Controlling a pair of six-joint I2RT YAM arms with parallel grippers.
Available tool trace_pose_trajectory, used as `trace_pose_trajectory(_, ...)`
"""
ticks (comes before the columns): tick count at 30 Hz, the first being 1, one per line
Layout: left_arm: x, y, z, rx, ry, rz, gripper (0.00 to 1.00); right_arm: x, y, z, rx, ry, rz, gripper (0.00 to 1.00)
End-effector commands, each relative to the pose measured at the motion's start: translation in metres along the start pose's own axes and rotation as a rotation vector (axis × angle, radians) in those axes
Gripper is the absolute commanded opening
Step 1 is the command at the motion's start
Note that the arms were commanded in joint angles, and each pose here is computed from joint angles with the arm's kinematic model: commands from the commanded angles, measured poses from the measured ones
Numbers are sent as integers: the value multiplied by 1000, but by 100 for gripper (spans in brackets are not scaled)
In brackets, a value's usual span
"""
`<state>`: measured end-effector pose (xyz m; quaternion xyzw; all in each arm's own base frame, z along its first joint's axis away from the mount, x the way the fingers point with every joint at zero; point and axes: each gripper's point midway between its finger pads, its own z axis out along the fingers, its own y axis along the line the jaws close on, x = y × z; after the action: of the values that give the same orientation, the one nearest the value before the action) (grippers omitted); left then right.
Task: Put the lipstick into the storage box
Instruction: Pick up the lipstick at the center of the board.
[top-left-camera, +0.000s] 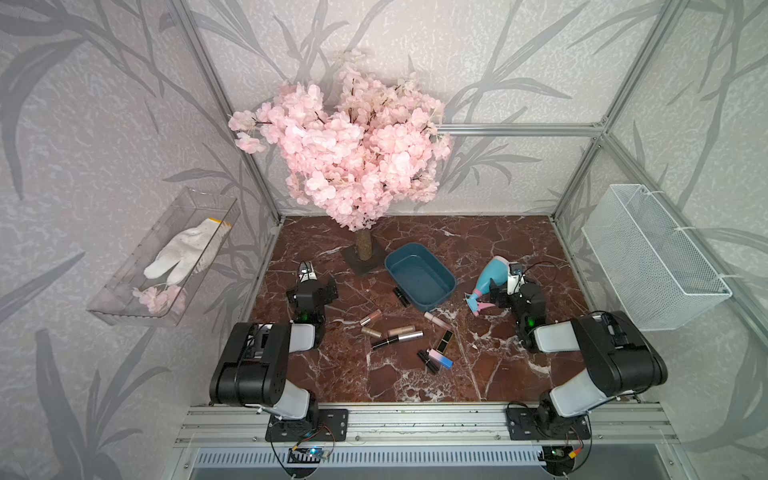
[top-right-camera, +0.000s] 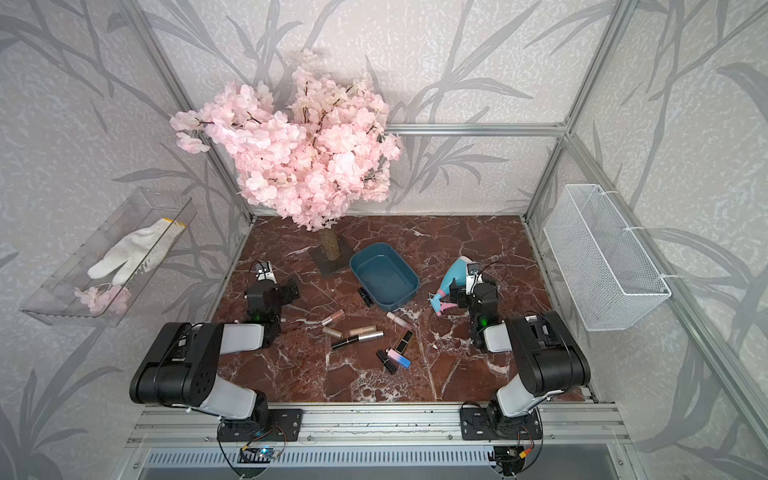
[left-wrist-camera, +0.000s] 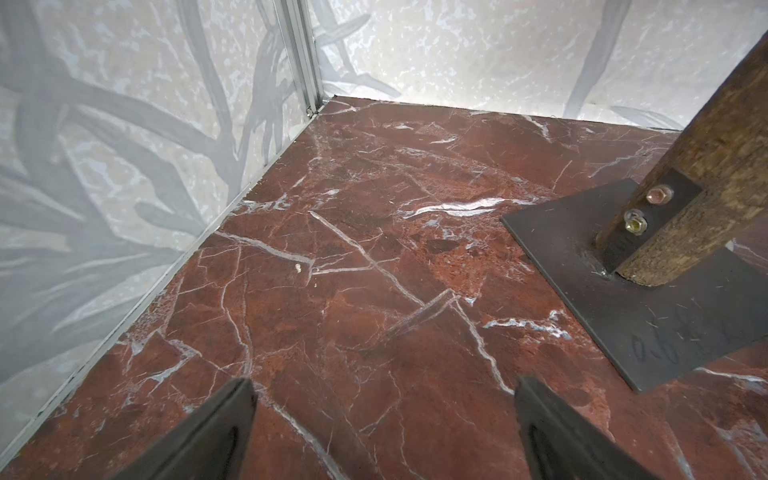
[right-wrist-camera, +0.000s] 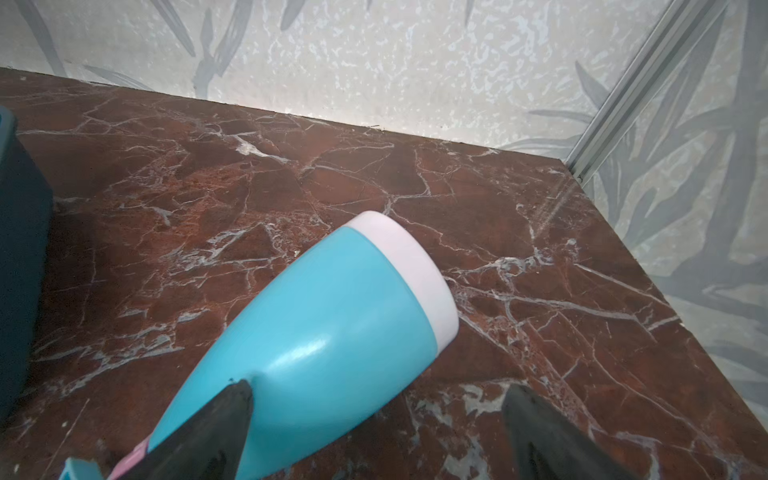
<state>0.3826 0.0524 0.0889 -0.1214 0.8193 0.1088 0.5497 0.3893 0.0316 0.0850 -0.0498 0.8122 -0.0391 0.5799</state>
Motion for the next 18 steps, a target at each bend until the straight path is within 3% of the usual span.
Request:
trace_pose_trajectory(1,-8,-1,3,5,-22,4,100,-11,-3,3,15,-34,0,99)
trace_pose_trajectory(18,-10,-1,4,11,-65,-1,100,-11,-4,6,-23,-23,28,99)
